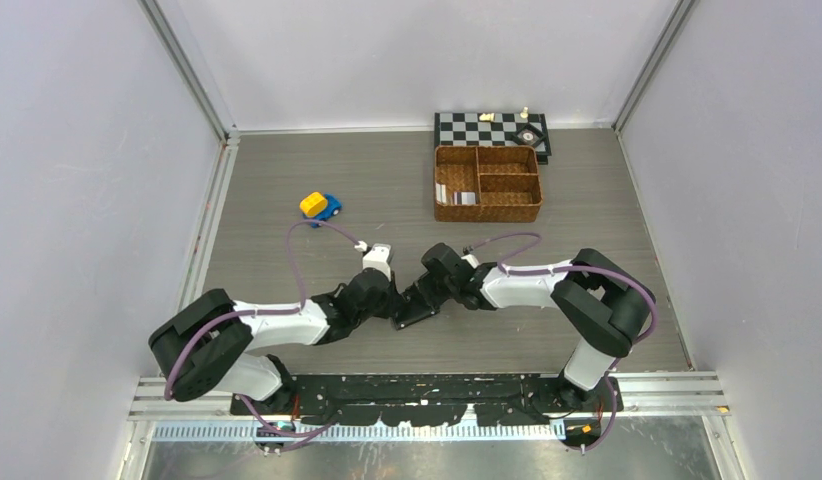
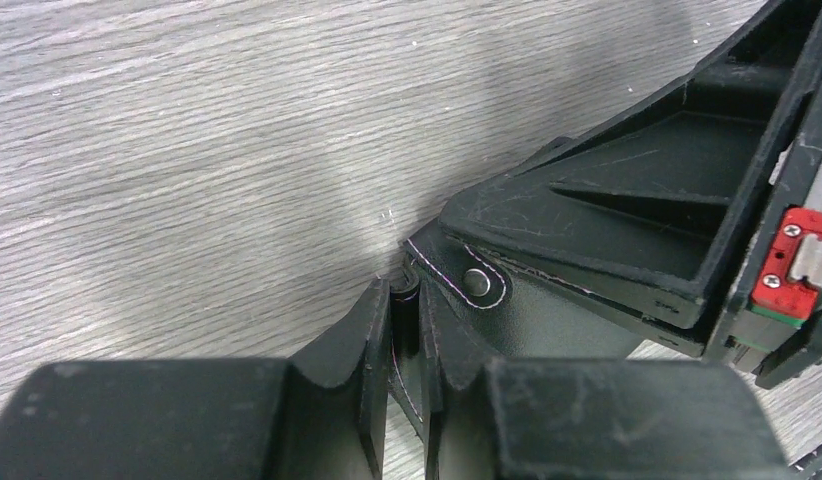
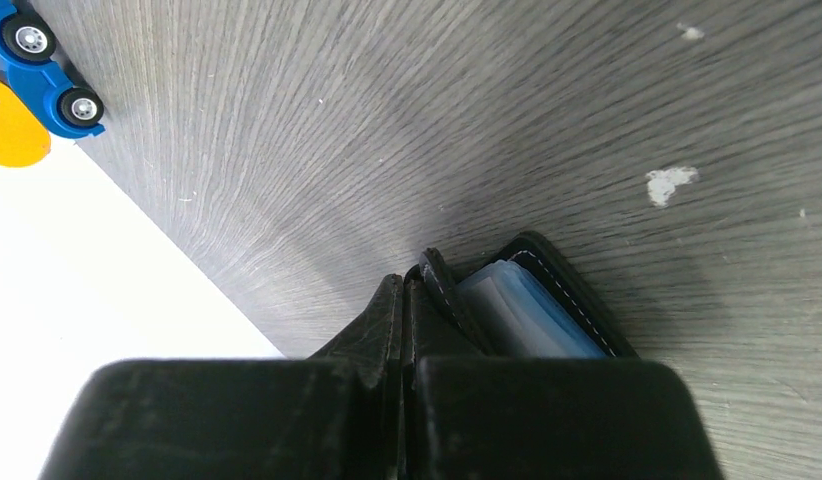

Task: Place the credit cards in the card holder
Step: Open the card holder at the center of the board.

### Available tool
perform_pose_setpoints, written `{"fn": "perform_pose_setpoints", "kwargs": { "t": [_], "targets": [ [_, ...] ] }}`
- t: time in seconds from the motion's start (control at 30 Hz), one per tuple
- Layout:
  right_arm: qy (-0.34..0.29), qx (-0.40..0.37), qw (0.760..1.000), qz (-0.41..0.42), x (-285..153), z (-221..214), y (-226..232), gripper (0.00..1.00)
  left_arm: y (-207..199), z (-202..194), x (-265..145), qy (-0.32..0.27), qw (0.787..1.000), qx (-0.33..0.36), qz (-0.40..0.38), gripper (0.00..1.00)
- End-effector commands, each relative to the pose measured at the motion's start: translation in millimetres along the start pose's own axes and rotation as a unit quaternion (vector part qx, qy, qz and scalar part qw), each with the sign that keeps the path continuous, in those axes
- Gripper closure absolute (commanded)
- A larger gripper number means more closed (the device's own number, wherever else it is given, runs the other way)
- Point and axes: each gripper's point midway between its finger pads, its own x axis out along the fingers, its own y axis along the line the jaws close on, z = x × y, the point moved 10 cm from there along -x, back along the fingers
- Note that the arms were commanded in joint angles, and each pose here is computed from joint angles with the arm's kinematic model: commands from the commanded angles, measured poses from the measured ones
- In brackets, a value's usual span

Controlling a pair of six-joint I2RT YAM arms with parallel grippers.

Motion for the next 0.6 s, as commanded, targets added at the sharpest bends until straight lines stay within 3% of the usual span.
{"fn": "perform_pose_setpoints", "kwargs": {
  "t": [0.0, 0.23, 0.57],
  "targets": [
    [-0.034, 0.026, 0.997, 0.07, -9, 1, 38, 1.0, 9, -55, -12, 0.155, 0.986, 0.052, -0.013, 0.94],
    [-0.061, -0.056, 0.994, 0.07, -25, 8, 21, 0.99, 15, -42, -18, 0.145, 0.985, 0.049, 0.077, 1.0],
    [-0.053, -0.171, 0.977, 0.112, -71, 15, -7, 0.73, 12, -40, -16, 0.149, 0.985, 0.035, 0.083, 1.0]
  ]
}}
